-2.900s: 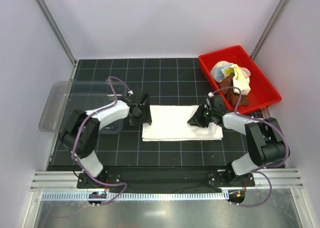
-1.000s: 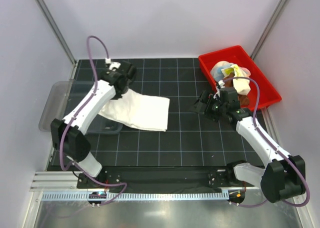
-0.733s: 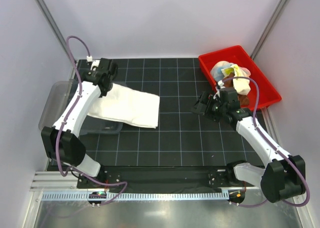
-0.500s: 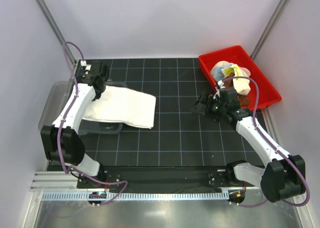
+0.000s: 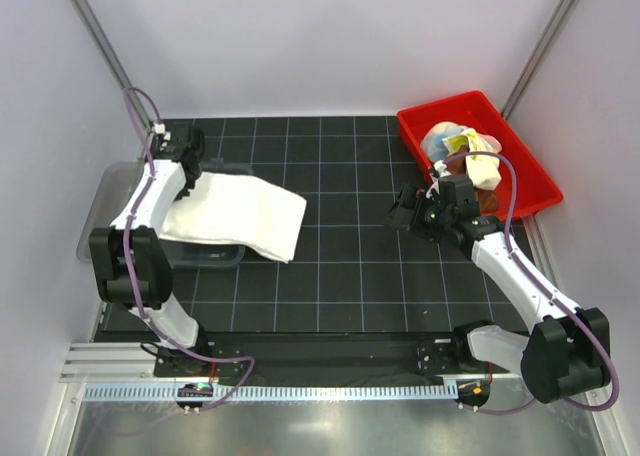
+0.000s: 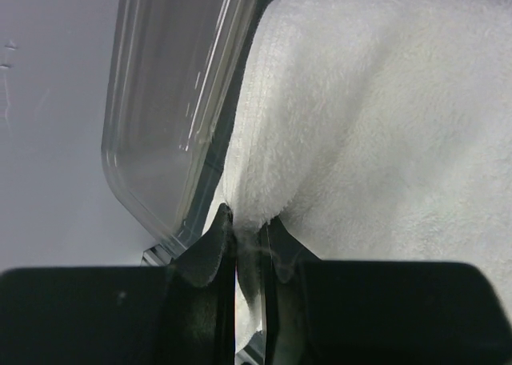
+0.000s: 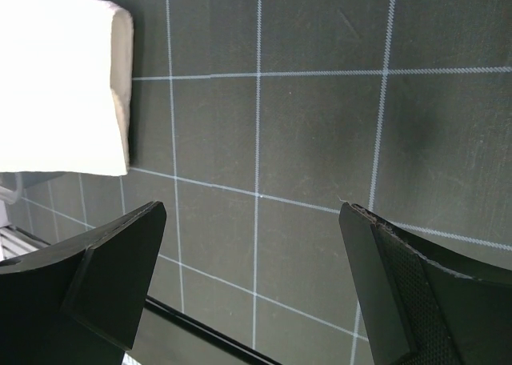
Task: Fold and stack the towels
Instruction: Neatly place the folded towel into the bin
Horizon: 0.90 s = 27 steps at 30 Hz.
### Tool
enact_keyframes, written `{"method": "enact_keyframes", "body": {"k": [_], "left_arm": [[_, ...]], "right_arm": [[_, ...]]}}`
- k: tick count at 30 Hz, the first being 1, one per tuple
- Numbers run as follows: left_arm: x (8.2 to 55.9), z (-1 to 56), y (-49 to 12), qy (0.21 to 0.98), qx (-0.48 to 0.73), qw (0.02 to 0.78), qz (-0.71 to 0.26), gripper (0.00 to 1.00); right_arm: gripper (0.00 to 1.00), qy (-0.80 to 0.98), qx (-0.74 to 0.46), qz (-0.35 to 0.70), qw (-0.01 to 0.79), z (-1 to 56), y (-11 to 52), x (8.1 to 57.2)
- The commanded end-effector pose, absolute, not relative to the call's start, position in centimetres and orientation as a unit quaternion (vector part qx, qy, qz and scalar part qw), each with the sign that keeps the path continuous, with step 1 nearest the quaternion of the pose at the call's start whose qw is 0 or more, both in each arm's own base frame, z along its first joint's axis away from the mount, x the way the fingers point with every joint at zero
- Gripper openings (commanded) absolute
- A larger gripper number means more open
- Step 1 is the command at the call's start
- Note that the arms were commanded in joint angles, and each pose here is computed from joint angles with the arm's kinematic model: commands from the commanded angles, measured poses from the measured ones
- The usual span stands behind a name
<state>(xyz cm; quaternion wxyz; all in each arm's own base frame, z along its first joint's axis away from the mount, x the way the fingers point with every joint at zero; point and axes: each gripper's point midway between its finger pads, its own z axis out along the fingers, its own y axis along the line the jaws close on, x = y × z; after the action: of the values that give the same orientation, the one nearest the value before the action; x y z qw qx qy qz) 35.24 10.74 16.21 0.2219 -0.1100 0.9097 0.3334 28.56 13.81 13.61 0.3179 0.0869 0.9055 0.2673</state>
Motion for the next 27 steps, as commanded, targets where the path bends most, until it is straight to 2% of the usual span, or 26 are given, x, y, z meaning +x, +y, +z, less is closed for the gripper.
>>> {"method": "enact_keyframes", "body": {"k": [1,9,17,27], "left_arm": [[35.7,18.9,14.6,0.876,-0.153,0.253,0.381,0.00],[35.2,15.7,17.7,0.869,-0.186,0.209,0.408,0.00],[35.7,15.1,20.1,0.848,-0.202,0.198,0.448,0.00],[36.5,11.6,22.6,0.859,-0.216,0.152,0.439,0.00]], "right_arm": [[1.00,0.900,0.073,0.257,0.345,14.5,13.5,29.8],[1.00,0.900,0.069,0.251,0.350,14.4,13.3,30.0],[1.00,0.890,0.065,0.258,0.369,16.1,13.3,29.6],[1.00,0.893,0.062,0.260,0.362,15.4,13.3,29.2]]}}
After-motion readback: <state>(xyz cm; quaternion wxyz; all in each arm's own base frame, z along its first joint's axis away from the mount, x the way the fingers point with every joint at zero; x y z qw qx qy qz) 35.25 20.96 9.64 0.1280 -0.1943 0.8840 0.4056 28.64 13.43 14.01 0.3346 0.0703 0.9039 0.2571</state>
